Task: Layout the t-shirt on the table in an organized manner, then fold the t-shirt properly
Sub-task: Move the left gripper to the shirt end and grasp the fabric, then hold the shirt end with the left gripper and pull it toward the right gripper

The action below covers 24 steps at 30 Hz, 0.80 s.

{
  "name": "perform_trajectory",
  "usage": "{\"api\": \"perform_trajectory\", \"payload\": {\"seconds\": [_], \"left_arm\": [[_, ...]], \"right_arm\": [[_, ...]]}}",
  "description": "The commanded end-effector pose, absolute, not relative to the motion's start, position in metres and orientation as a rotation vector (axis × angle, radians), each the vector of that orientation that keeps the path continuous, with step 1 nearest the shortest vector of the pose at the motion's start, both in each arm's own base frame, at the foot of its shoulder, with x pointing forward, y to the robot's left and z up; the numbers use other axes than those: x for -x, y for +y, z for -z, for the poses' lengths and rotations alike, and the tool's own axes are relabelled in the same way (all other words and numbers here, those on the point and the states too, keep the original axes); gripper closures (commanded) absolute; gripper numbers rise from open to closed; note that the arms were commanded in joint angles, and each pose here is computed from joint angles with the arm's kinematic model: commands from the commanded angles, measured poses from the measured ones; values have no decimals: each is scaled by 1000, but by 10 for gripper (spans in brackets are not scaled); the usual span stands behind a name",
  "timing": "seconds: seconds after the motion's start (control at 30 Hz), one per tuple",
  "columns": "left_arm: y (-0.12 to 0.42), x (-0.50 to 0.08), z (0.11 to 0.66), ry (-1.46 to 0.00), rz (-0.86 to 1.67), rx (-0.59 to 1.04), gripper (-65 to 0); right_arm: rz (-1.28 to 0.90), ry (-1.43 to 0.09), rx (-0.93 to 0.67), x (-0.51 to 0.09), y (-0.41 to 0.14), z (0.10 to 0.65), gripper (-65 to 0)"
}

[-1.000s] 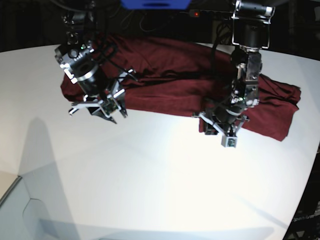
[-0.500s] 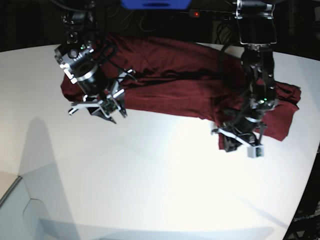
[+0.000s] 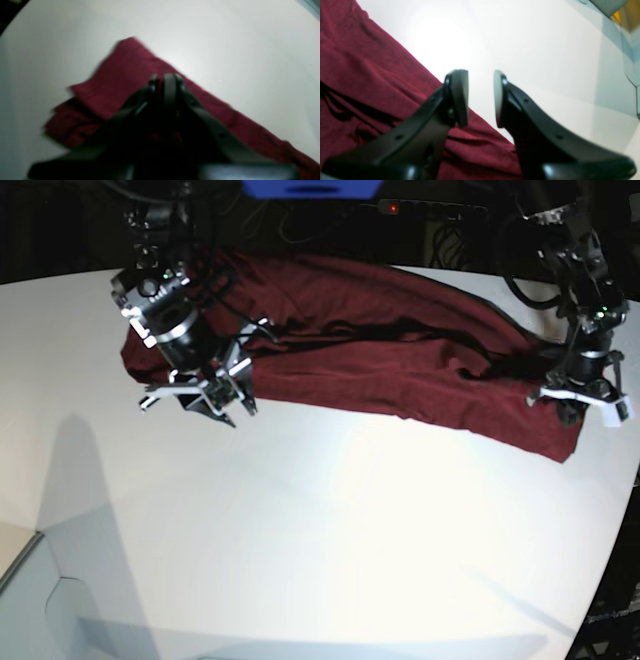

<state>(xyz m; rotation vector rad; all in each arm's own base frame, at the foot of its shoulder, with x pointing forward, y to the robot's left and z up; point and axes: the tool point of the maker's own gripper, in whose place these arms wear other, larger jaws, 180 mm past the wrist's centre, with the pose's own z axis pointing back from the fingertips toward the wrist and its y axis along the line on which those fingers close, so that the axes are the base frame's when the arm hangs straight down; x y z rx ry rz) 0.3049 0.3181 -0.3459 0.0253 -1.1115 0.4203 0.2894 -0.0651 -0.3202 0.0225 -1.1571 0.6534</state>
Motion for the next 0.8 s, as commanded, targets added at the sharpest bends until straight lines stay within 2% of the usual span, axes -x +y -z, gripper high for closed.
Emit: {"api": "perform_trajectory", "payload": {"seconds": [0.0,0.43,0.77], "left_arm": [[327,-312,327,-1175,-402,-34,-1],[364,-322,330,-1164,-381,-53,-2],[396,-334,347,-1131,-502,-39,-2]], "right_arm": [[-649,-1210,-37,-294,-61,307,-178],[-667,-1210,-66,-290,-50,308,-178],[-666,-1187,-67,-284,-52,314,-178]]}}
